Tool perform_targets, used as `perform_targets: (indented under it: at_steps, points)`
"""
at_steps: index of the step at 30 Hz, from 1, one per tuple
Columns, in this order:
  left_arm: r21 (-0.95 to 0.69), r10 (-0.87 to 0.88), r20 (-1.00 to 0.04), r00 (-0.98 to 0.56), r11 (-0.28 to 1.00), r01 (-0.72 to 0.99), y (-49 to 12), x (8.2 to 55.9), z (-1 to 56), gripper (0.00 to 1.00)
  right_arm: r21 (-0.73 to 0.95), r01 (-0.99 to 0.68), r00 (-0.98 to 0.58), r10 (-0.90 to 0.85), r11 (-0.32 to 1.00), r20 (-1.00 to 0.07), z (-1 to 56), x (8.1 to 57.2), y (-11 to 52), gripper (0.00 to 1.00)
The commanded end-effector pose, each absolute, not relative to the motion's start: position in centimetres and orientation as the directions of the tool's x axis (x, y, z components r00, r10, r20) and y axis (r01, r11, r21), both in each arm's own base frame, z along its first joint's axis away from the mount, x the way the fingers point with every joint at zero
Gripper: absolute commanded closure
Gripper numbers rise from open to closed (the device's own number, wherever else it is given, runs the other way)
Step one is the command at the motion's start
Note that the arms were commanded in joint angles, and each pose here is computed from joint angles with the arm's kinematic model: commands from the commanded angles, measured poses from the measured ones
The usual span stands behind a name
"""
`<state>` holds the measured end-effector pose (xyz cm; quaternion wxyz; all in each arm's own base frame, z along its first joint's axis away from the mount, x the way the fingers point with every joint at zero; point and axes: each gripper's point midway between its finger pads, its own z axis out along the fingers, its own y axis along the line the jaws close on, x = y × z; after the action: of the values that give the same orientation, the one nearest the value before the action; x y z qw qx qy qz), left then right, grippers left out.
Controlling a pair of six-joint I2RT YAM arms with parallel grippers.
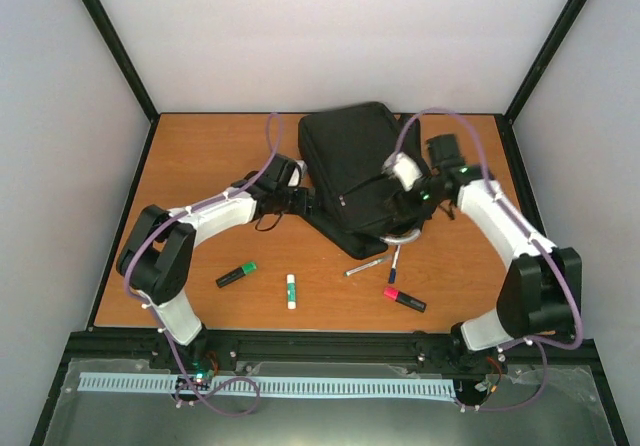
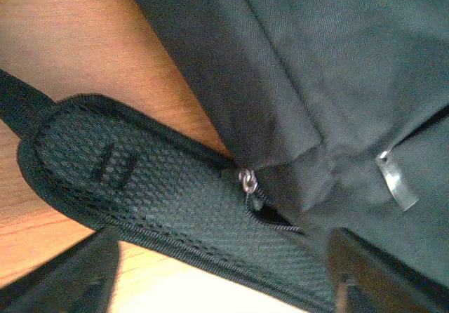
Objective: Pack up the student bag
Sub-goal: Move the student bag to the center of the board, then zip the student bag at the center of the board.
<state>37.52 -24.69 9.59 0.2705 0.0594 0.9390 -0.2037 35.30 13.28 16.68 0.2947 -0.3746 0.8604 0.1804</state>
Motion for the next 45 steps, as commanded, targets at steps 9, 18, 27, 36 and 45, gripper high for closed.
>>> perform_targets:
  at_steps: [9,18,27,36,45]
  points:
    - [-0.560,-0.066,-0.500,-0.863,0.785,0.264,-24.5,38.9,8.7,0.39,-0.377,-0.911,0.016,-0.900,0.166,-0.436,12.7,29.1,21.9,0.27]
    - [-0.584,-0.050,-0.530,-0.847,0.745,0.322,-25.1,40.1,7.6,0.42,-0.438,-0.892,0.062,-0.929,0.112,-0.364,10.5,29.8,24.9,0.31]
    - [-0.559,0.004,-0.562,-0.827,0.736,0.383,-25.4,40.2,6.6,0.42,-0.500,-0.848,-0.007,-0.947,0.176,-0.322,10.1,32.3,24.2,0.76]
    - [-0.554,0.061,-0.626,-0.778,0.667,0.498,-26.5,39.7,6.8,0.40,-0.530,-0.807,-0.023,-0.911,0.260,-0.411,16.2,33.3,22.5,0.97]
    - [-0.567,0.152,-0.690,-0.708,0.494,0.659,-28.6,37.7,7.9,0.29,-0.511,-0.798,-0.076,-0.895,0.319,-0.440,17.7,34.4,20.9,0.97]
